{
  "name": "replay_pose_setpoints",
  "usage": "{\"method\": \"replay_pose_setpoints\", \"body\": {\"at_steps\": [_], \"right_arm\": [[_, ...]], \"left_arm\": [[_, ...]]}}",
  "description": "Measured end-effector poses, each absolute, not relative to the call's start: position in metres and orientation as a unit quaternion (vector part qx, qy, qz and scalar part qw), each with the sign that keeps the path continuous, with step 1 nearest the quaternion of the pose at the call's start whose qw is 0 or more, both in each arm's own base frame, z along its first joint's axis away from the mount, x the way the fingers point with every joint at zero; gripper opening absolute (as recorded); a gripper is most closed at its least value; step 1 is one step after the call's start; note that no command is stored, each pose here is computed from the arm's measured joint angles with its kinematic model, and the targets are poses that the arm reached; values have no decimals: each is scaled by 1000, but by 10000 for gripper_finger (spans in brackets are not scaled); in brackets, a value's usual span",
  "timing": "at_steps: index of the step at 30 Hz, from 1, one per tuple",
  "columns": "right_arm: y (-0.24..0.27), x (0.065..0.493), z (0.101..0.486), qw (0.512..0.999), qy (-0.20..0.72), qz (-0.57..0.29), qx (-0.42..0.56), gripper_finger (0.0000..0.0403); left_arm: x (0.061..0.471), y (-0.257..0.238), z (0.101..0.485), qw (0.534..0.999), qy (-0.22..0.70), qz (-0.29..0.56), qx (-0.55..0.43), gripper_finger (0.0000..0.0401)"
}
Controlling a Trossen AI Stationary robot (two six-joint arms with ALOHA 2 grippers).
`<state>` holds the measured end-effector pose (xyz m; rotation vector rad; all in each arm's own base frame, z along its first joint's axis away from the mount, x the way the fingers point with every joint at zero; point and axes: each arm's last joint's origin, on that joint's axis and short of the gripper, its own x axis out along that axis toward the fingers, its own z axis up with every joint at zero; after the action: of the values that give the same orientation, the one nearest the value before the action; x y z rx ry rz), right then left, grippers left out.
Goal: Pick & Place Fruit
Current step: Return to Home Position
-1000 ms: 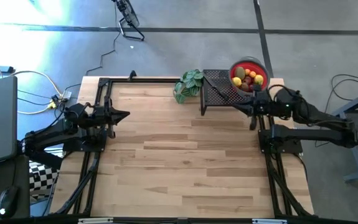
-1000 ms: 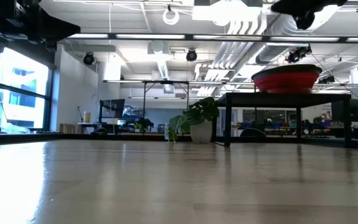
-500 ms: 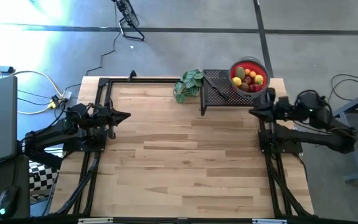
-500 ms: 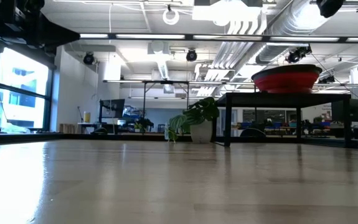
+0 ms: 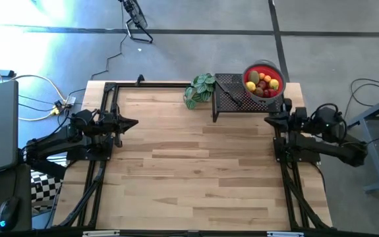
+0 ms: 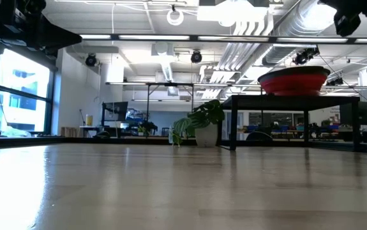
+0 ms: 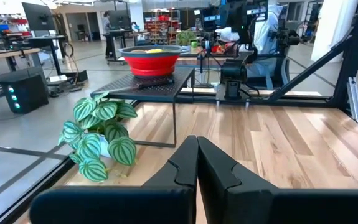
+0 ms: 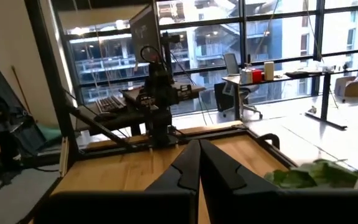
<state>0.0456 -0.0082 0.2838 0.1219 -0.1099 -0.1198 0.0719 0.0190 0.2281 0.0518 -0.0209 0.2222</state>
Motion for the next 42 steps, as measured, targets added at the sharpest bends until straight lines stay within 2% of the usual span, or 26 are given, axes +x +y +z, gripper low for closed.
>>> {"method": "replay_pose_setpoints", "body": {"at_steps": [4, 17, 24, 30, 42], "right_arm": [[-9, 48, 272, 994, -48, -63, 71, 2], [-10, 50, 270, 994, -49, -64, 67, 2], [-13, 65, 245, 995, -33, -60, 74, 2], [-17, 79, 226, 992, -91, -56, 60, 2], [-20, 90, 192, 995, -58, -58, 55, 2]], "left_arm": [[72, 19, 228, 993, -10, 111, 26, 0], [72, 19, 228, 993, -8, 111, 24, 0], [72, 19, 227, 994, -5, 111, 25, 0], [72, 19, 227, 993, -3, 112, 24, 0], [72, 19, 220, 993, 33, 111, 15, 0]]}}
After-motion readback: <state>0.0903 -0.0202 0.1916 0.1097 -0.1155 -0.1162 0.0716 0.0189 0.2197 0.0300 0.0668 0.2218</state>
